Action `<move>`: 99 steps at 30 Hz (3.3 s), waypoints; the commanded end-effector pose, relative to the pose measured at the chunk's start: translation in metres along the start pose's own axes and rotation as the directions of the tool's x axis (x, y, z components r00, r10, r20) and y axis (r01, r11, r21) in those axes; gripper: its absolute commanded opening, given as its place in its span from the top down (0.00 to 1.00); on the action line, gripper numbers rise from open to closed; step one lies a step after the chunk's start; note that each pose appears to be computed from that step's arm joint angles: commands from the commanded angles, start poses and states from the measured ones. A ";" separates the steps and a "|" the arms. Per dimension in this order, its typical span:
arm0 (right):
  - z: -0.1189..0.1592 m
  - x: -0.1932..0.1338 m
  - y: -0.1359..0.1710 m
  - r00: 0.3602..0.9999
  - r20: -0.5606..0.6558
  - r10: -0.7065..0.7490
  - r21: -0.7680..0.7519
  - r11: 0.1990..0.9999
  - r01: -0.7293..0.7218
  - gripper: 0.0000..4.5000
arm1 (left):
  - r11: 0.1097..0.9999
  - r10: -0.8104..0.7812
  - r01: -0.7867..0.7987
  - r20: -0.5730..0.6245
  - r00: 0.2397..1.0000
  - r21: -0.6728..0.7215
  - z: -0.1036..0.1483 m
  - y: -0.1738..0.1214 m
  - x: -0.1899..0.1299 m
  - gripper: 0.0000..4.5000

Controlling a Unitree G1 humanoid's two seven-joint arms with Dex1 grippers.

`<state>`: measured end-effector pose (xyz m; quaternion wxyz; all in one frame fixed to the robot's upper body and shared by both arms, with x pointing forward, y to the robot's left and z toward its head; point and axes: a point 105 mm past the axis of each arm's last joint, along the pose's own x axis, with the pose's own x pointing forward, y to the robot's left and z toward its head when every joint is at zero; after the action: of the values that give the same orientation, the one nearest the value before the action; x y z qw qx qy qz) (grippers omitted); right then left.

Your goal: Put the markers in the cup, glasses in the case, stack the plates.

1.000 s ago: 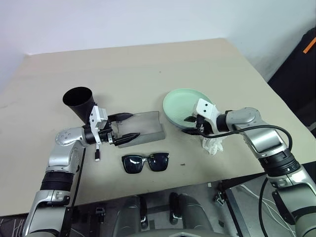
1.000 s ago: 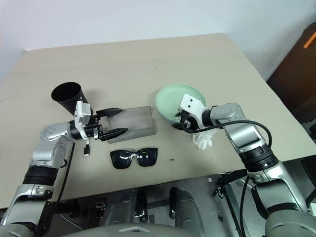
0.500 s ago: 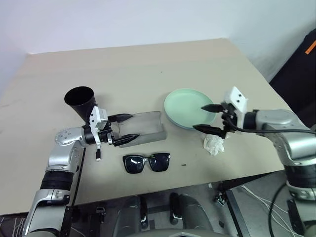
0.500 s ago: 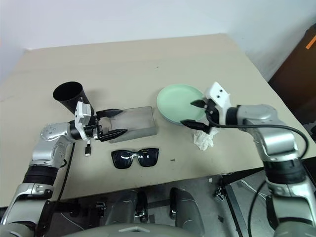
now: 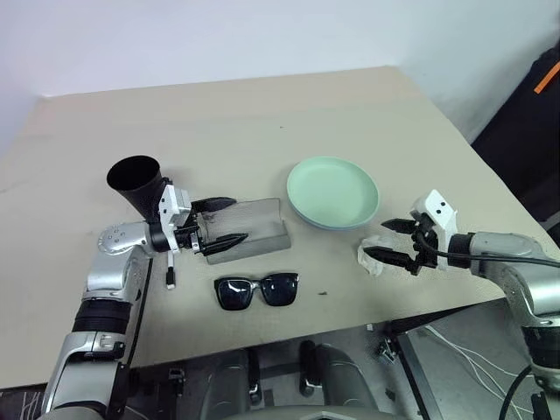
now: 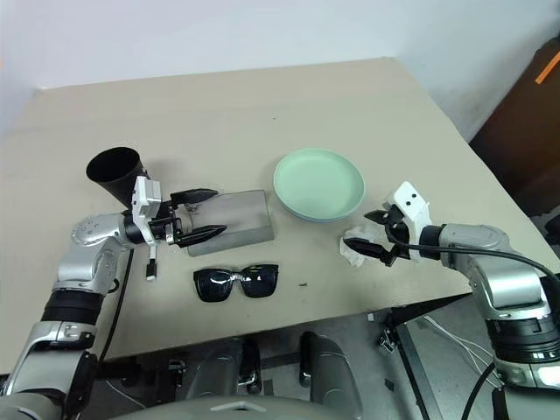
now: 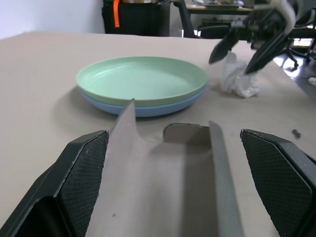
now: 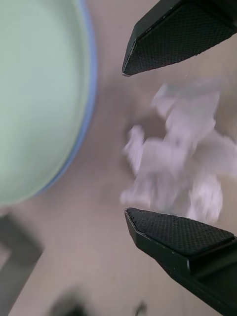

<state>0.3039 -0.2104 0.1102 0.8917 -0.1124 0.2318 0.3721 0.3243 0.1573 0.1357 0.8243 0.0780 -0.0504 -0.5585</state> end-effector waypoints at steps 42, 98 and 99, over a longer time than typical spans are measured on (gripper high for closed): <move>0.126 0.050 -0.036 0.963 0.261 -0.062 -0.086 0.992 0.088 0.30 | 0.991 0.109 -0.108 -0.005 0.994 0.073 0.002 0.005 -0.024 0.00; 0.094 0.116 0.181 0.465 -0.418 0.781 -0.112 0.464 -0.879 0.01 | 0.966 0.253 -0.244 -0.126 0.959 0.085 0.011 -0.036 -0.093 0.00; 0.093 0.117 0.181 0.464 -0.423 0.779 -0.113 0.462 -0.880 0.01 | 0.966 0.255 -0.246 -0.124 0.959 0.085 0.011 -0.036 -0.092 0.00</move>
<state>0.2785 0.0158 0.1206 0.5221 -0.1644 0.3445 0.7627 0.2543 0.2309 0.1267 0.8885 0.1225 -0.0017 -0.4422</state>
